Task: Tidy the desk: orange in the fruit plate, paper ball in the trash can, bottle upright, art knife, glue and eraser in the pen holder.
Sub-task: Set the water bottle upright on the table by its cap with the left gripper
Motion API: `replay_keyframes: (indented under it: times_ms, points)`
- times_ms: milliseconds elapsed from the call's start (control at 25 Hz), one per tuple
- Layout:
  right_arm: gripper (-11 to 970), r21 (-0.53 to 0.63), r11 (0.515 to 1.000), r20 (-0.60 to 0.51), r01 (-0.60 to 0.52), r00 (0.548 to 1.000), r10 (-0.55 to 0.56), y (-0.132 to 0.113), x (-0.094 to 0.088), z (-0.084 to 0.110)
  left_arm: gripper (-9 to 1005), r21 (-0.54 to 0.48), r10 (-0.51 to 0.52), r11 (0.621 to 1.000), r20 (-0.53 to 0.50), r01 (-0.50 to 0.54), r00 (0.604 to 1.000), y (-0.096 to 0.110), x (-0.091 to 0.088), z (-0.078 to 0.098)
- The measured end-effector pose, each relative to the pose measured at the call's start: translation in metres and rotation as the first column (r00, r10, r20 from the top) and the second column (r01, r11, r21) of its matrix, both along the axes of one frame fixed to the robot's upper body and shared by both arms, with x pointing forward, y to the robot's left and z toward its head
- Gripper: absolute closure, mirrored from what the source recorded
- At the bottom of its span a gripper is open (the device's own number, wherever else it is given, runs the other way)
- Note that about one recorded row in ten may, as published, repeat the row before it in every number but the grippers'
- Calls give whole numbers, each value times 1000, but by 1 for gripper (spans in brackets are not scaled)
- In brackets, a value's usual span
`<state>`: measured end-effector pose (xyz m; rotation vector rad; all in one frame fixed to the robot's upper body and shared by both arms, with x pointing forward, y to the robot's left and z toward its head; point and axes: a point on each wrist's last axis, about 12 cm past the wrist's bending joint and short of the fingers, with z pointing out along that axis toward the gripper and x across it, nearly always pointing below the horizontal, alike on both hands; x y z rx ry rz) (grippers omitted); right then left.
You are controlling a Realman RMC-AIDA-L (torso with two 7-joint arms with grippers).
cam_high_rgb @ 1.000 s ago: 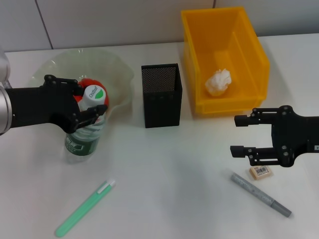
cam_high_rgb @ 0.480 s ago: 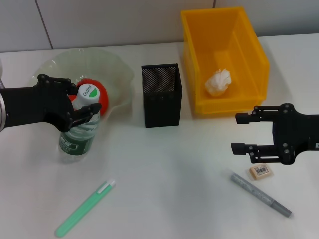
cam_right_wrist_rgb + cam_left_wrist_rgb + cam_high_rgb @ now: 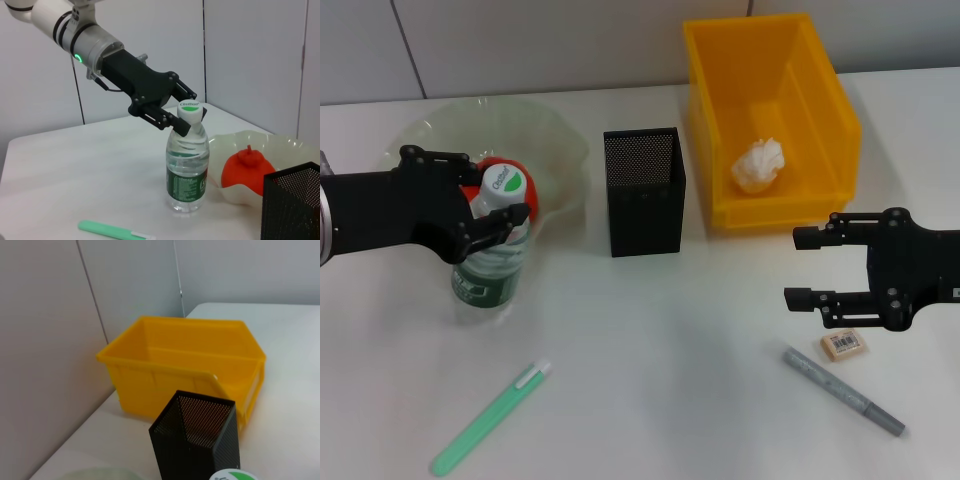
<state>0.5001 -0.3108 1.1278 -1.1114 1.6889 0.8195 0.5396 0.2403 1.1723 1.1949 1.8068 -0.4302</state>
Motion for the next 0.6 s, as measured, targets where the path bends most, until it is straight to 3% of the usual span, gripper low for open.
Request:
replay_keyframes:
  times_ms: [600]
  points:
    - [264,0,1000,1,-1,1000,1,0,1,0,556,-2,19,1000,-15,-19,1000,6,0,-5]
